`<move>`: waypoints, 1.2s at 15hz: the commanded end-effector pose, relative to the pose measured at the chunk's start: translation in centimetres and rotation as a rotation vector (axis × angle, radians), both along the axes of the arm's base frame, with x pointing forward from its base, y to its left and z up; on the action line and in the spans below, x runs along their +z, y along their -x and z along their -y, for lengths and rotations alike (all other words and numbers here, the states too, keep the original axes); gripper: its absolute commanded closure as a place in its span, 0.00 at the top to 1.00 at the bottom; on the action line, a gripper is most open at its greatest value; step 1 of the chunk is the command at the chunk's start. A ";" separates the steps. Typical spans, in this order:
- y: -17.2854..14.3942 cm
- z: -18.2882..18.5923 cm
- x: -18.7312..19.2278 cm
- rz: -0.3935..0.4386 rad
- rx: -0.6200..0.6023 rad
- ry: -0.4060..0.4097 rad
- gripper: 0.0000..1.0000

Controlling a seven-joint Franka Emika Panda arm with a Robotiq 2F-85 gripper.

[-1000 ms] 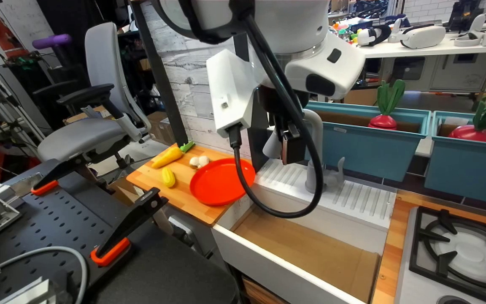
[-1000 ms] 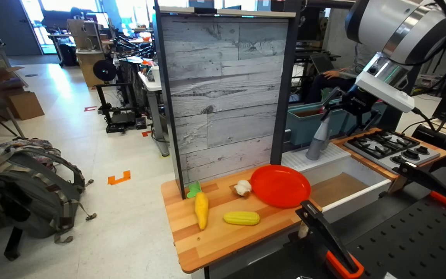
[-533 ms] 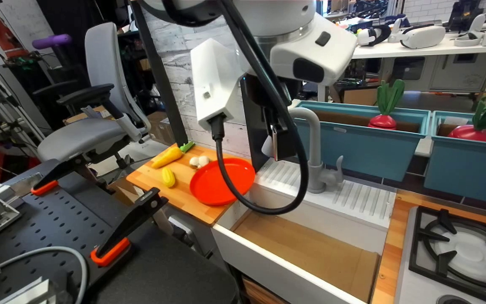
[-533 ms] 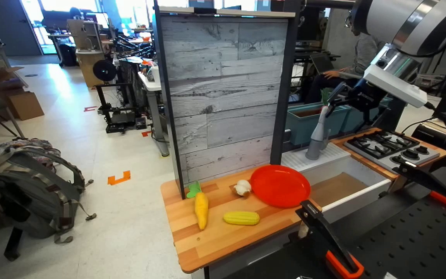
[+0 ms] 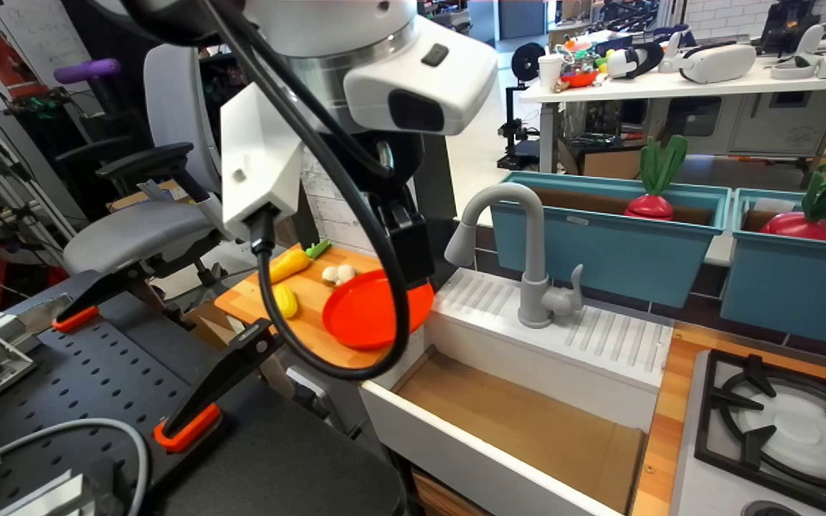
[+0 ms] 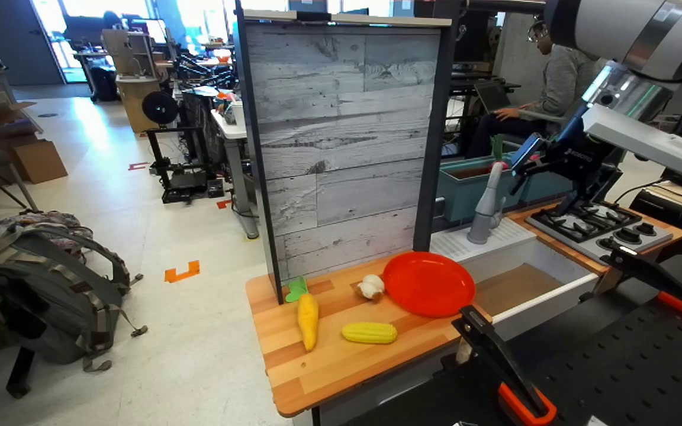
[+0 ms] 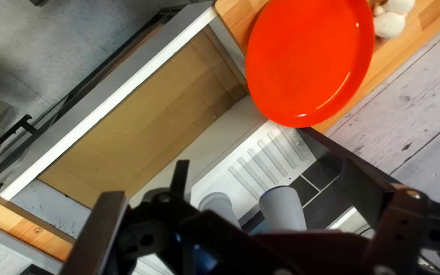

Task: Move the carrot plushie away from you, then turn the tap nozzle to the right, finally, put the doll on the orange plate

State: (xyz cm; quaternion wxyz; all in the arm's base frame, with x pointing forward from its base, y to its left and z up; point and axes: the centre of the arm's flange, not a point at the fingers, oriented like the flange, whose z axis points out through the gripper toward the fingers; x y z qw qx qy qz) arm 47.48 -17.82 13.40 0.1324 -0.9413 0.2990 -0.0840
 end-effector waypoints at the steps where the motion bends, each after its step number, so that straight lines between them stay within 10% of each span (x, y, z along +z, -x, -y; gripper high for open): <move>1: 0.1 -4.1 0.3 0.035 0.038 0.063 1.00; 18: -6.9 -26.7 -7.2 0.085 0.269 0.116 1.00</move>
